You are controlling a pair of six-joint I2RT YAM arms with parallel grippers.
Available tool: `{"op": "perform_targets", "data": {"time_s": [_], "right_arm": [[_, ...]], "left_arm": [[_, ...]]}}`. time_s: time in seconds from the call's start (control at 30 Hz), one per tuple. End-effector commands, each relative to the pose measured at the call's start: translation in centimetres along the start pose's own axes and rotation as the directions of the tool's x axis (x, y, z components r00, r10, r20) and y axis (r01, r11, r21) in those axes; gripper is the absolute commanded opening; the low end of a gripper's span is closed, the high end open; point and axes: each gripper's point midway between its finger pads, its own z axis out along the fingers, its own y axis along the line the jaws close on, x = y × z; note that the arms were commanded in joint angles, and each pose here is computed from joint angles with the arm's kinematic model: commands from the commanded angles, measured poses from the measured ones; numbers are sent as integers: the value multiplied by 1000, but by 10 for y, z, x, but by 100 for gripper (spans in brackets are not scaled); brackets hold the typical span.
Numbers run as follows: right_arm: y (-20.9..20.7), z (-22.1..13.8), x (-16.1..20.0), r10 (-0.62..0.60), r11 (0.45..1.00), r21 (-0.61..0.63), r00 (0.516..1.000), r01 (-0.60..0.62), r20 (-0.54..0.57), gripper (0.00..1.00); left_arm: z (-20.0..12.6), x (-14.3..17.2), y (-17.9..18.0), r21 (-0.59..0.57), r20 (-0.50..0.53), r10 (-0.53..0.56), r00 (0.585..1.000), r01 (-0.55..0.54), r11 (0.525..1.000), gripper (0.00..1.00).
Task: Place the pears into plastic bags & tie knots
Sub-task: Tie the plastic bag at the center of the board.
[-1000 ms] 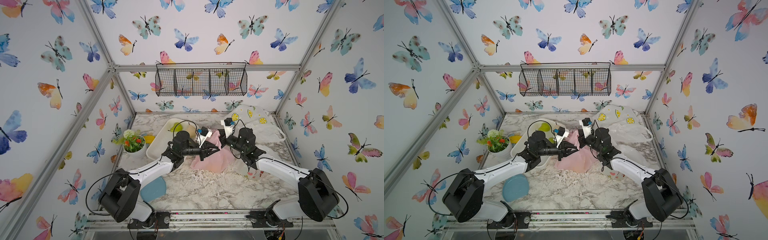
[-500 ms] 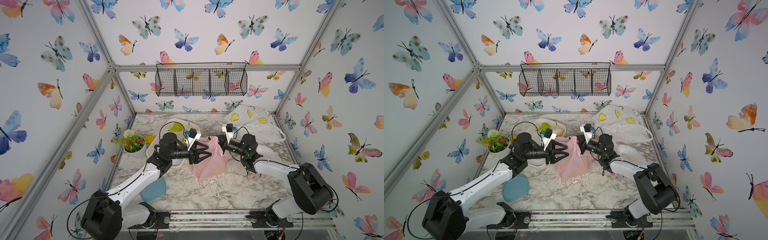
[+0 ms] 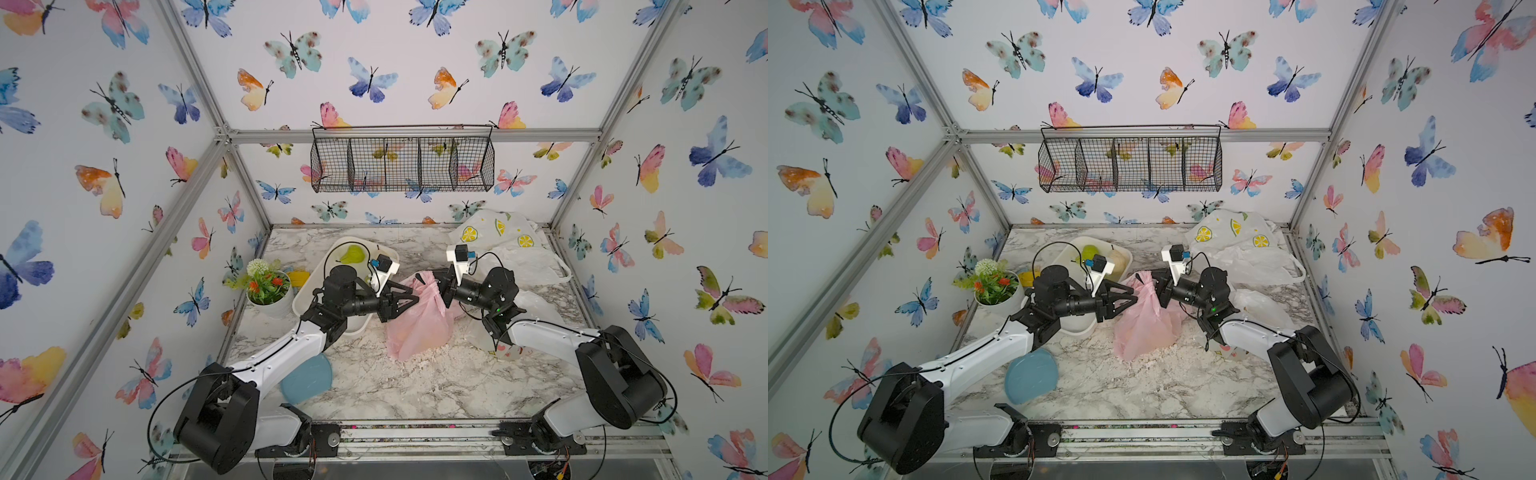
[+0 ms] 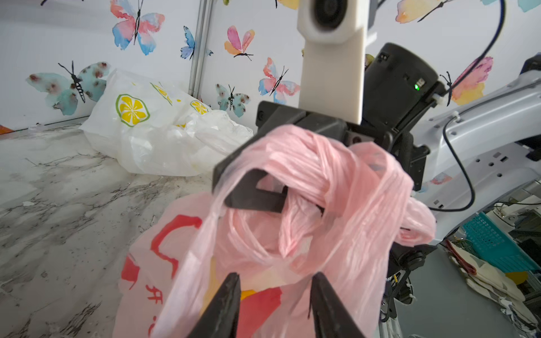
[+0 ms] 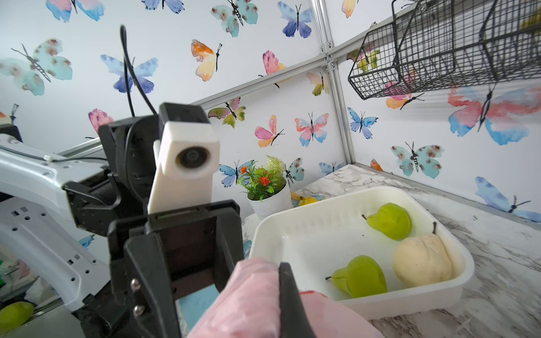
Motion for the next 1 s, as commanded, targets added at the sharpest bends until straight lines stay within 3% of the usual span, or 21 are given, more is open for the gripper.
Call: {"op": "perform_targets", "data": {"time_s": [0.0, 0.13, 0.33, 0.43, 0.5, 0.63, 0.77, 0.97], "right_arm": [[22, 6, -29, 21, 992, -126, 999, -15, 50, 5], [17, 5, -26, 17, 995, -98, 999, -12, 52, 6], [4, 2, -9, -16, 1000, -13, 1000, 16, -6, 5], [5, 3, -8, -10, 1000, -30, 1000, 10, -11, 4], [6, 3, -8, -7, 999, -37, 1000, 6, -9, 4], [6, 3, -7, -7, 999, -36, 1000, 6, -19, 4], [3, 2, -4, -19, 1000, -15, 999, 19, -34, 4], [2, 2, -5, -21, 1000, -9, 999, 21, -31, 4]], "left_arm": [[13, -21, 0, 19, 103, 34, 994, -36, 999, 45], [13, -28, -5, 64, 157, 7, 988, -17, 998, 44], [-23, -33, -16, 43, 156, -9, 988, 3, 999, 47], [-38, -35, -13, 13, 150, -82, 985, 81, 997, 45], [-42, -40, -3, -12, 153, -152, 976, 156, 988, 38], [-35, -49, 15, -8, 142, -348, 927, 353, 936, 24], [-26, -48, 12, 78, 116, -524, 844, 518, 852, 33], [-27, -41, 2, 129, 133, -614, 778, 601, 789, 34]]}}
